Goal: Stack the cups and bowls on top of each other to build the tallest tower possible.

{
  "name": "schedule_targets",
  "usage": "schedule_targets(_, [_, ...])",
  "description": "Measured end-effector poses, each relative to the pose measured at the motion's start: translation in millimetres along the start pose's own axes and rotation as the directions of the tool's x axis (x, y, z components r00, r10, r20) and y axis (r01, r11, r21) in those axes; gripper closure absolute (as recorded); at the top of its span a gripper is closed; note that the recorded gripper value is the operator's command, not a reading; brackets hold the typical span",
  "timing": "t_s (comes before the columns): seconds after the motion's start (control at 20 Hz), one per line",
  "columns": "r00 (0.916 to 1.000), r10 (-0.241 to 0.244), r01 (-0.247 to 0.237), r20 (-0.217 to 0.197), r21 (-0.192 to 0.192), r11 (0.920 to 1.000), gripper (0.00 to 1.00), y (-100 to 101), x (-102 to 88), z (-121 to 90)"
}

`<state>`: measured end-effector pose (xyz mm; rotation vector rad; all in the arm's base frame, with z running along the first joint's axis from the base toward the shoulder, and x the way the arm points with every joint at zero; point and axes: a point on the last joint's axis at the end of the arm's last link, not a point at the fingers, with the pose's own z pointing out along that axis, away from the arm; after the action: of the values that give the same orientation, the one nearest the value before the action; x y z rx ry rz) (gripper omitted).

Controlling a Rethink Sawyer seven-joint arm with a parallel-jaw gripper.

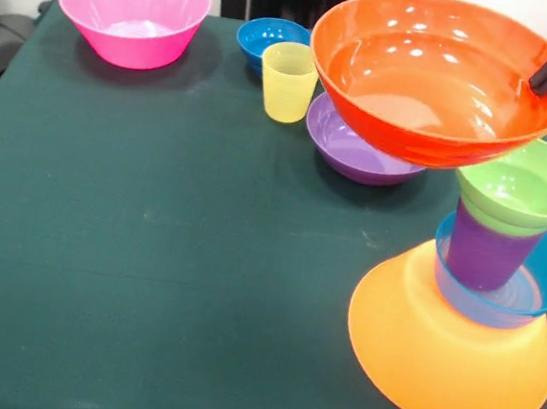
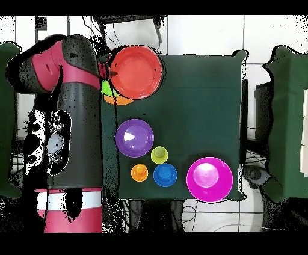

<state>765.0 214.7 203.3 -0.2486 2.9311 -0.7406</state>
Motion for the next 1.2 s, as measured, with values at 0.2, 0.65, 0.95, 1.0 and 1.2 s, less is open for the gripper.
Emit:
schedule_targets(0.2, [0.9992,0.018,-0.019,-0.036,-0.032,0.9993,1.00,2,14.4,1])
schedule_targets(0.65, [0.9833,0.145,-0.159,-0.111,-0.131,0.9786,1.00,15,61.0,5])
schedule_targets(0.95, [0.9730,0.216,-0.226,-0.080,-0.148,0.9626,1.00,43,80.2,1])
schedule_targets(1.0, [0.9726,0.221,-0.229,-0.072,-0.150,0.9617,1.00,47,80.8,0])
schedule_targets(1.2, [0.9723,0.232,-0.233,-0.024,-0.162,0.9588,1.00,64,79.4,-8])
